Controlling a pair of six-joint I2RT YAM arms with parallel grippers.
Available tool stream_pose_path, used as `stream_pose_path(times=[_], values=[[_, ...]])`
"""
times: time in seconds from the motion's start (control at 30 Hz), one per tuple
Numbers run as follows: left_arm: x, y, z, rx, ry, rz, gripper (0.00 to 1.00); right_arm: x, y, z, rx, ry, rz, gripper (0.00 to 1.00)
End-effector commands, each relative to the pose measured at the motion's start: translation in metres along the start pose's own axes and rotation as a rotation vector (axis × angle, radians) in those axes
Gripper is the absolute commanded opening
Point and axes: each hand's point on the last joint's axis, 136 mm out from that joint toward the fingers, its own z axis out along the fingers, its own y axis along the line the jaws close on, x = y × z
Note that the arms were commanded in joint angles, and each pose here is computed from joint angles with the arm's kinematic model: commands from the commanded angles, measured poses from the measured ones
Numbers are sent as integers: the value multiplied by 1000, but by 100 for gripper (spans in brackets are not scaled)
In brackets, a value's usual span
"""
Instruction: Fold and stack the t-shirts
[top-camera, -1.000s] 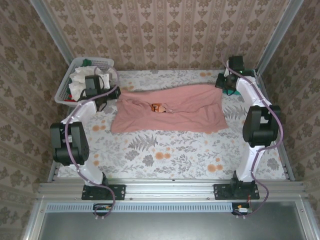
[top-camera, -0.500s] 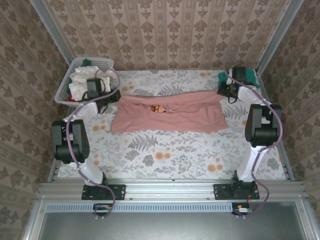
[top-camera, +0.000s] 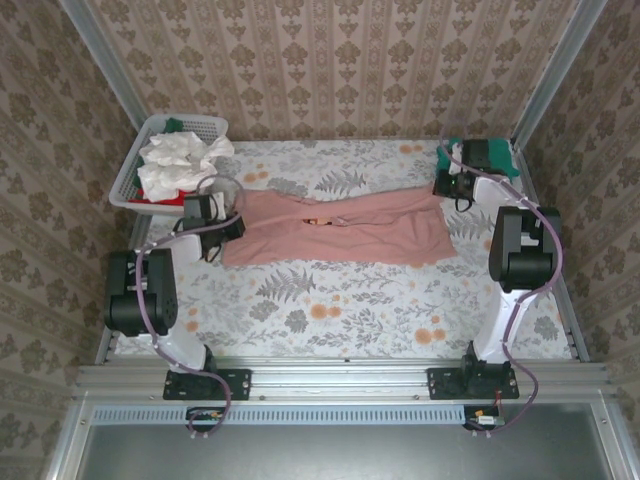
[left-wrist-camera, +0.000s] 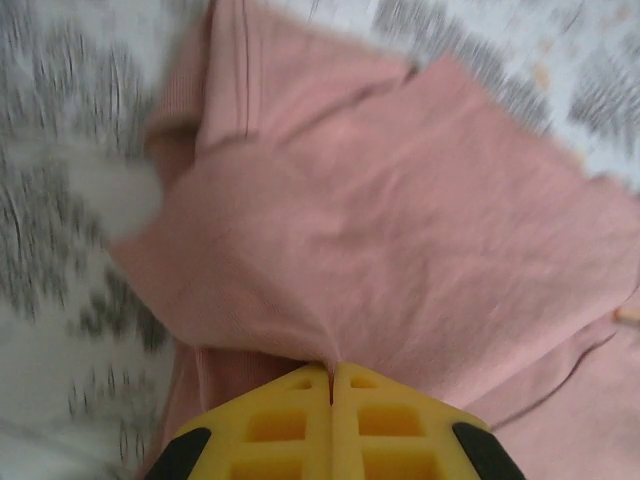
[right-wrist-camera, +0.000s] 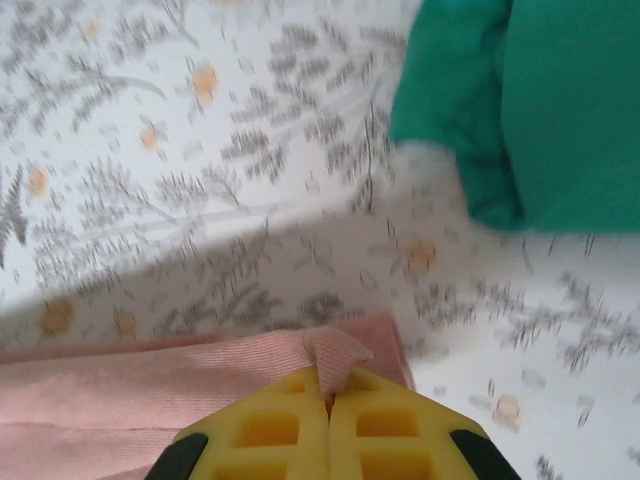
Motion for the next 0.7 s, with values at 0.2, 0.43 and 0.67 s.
stream_pose_path(times=[0.2,0.43,0.67], values=[[-12,-4,-15,-27,-71,14,5,59,-12,-13,22,208,180,39],[-10,-6,-27,-19,-63,5,19,48,-5,-56,42,134,207,51],[-31,-11,-61,-66,-131,33,46,41,29,-49,13,102,169,52]])
